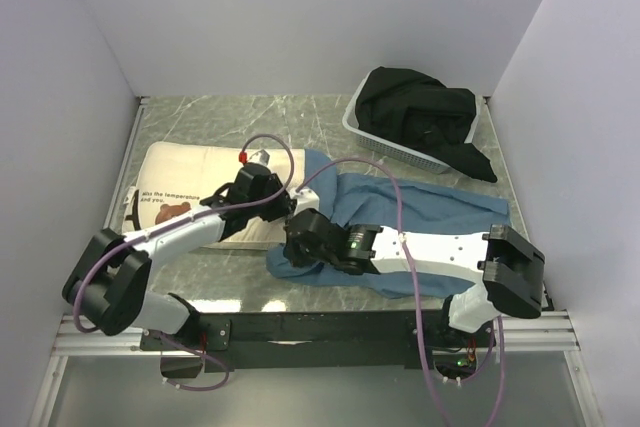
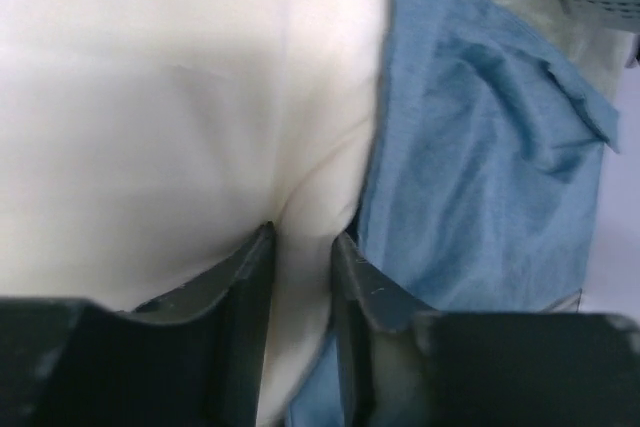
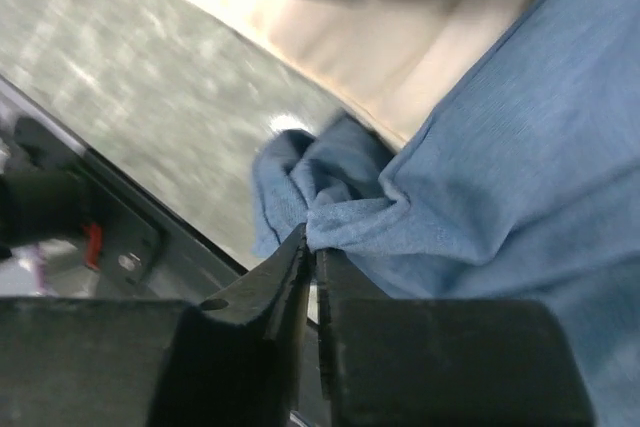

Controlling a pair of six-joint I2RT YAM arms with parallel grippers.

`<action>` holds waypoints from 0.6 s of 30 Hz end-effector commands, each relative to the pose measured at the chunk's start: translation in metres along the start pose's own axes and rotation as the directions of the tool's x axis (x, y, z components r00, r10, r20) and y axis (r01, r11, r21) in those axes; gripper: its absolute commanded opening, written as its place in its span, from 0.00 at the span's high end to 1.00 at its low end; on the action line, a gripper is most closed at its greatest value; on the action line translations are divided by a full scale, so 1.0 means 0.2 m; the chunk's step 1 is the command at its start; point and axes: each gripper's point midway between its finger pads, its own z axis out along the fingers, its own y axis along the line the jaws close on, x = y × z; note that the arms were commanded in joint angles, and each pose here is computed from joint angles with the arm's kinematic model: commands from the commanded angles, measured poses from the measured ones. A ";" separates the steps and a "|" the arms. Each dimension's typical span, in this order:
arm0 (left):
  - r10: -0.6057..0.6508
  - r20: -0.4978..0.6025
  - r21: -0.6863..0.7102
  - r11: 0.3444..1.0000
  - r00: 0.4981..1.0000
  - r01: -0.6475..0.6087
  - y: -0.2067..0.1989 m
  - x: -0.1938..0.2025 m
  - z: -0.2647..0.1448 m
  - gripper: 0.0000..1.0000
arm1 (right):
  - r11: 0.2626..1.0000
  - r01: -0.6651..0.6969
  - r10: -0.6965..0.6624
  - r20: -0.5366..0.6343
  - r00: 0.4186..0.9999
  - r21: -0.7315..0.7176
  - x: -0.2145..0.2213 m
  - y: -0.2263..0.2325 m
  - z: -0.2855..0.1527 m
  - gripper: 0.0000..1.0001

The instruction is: Put the pillow into the pillowcase

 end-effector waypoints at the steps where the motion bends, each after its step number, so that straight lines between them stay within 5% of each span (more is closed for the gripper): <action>1: -0.020 0.067 0.114 0.993 0.998 0.013 -0.15 -0.09 -0.14 0.56 | 0.999 0.024 -0.023 0.024 0.999 -0.033 -0.03 0.01 -0.09 0.80; 5: -0.018 0.153 0.072 0.997 0.988 0.007 -0.15 -0.18 -0.26 0.30 | 0.998 0.035 -0.034 0.042 0.999 -0.043 -0.06 0.00 -0.16 0.64; 10: 0.002 0.253 -0.072 0.997 0.967 0.016 -0.04 -0.30 -0.39 0.16 | 0.999 0.039 -0.040 0.097 0.994 0.015 -0.20 -0.08 -0.25 0.47; 18: -0.121 0.482 -0.284 0.915 0.868 0.285 0.39 -0.52 -0.58 0.01 | 0.985 -0.016 -0.013 0.166 0.986 0.171 -0.67 -0.40 -0.22 0.46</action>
